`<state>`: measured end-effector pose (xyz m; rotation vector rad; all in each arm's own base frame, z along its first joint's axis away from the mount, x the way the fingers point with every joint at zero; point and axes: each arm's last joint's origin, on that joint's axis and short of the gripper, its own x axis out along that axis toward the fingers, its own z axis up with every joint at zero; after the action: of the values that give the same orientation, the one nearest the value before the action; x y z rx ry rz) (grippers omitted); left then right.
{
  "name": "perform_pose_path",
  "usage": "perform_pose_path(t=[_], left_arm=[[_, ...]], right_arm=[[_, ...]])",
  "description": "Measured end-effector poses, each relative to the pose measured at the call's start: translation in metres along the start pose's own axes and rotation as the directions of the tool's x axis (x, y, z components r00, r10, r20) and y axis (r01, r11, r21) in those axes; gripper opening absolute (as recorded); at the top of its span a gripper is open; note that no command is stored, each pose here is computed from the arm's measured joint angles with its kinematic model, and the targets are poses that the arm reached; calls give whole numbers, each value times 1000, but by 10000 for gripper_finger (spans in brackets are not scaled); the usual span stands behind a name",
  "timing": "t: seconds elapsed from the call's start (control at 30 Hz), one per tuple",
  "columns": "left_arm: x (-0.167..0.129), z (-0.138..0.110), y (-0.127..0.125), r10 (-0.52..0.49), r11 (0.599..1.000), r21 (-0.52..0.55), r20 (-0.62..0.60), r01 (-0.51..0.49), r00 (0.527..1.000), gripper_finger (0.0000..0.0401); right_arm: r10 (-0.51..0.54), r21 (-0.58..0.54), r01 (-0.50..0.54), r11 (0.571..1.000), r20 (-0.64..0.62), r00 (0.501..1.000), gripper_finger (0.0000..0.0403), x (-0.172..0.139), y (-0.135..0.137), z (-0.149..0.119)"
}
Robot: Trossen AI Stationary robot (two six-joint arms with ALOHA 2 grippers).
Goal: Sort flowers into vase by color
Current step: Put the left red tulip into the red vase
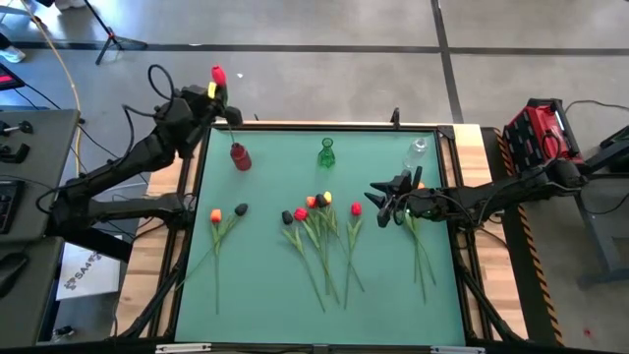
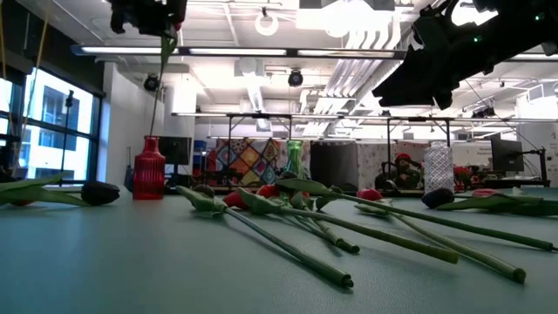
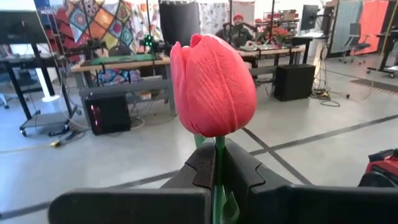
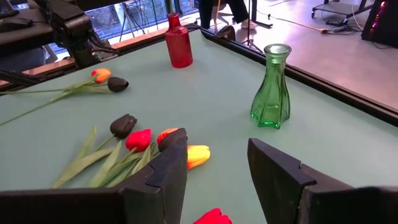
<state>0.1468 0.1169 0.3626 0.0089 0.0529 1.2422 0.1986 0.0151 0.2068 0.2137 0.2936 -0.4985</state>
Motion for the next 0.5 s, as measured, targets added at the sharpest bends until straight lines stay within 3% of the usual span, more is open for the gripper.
perform_pose_path(t=[0.5], left_arm=[[5, -59, -5, 0, 999, -52, -93, -5, 996, 3]], right_arm=[[1, -15, -1, 1000, 0, 1000, 158, 0, 0, 0]])
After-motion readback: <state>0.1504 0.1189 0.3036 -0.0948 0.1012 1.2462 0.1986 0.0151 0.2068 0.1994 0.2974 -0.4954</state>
